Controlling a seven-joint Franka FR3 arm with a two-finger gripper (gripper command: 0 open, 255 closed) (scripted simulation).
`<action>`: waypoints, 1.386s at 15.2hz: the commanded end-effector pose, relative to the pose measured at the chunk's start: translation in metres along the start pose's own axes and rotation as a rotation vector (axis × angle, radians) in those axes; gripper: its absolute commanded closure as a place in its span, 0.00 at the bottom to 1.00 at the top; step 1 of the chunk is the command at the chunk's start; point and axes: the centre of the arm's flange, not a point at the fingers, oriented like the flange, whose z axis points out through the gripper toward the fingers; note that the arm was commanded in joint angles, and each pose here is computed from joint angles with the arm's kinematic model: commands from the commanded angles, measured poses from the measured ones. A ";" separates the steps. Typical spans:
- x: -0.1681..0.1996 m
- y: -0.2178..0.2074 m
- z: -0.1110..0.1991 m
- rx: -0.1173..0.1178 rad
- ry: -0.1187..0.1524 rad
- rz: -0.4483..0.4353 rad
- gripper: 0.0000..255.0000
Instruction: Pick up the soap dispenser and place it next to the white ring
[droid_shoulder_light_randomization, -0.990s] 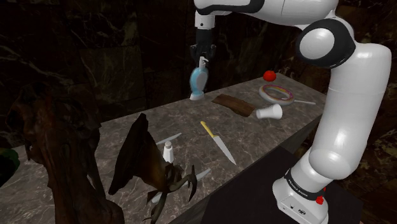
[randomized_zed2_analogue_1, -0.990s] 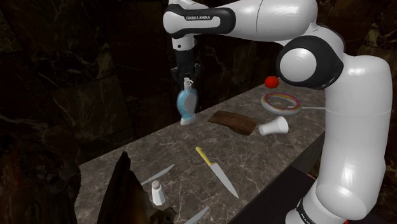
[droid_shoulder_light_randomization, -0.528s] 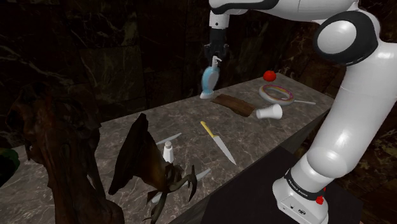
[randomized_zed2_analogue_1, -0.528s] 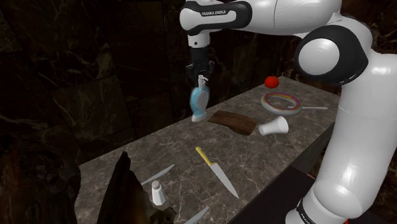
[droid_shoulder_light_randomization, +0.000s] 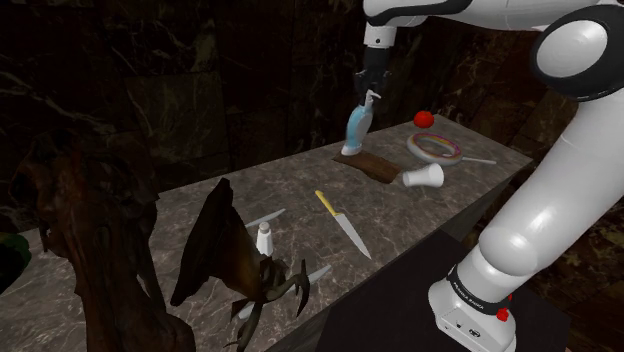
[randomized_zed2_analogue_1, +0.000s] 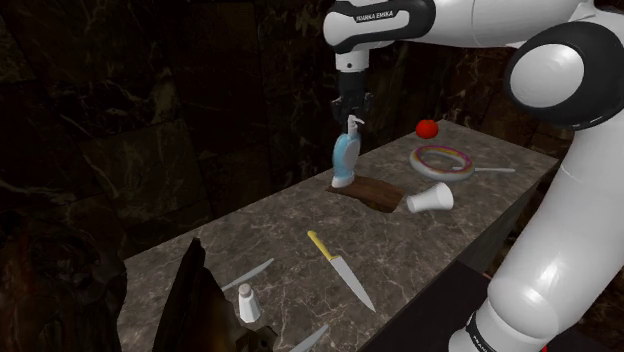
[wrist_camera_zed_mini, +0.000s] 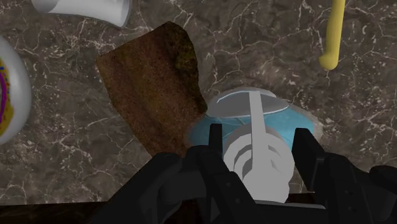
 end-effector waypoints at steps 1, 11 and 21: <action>-0.005 0.024 0.002 0.000 0.000 -0.001 1.00; -0.047 0.149 0.009 0.000 0.000 -0.001 1.00; -0.089 0.274 0.016 0.000 0.000 -0.001 1.00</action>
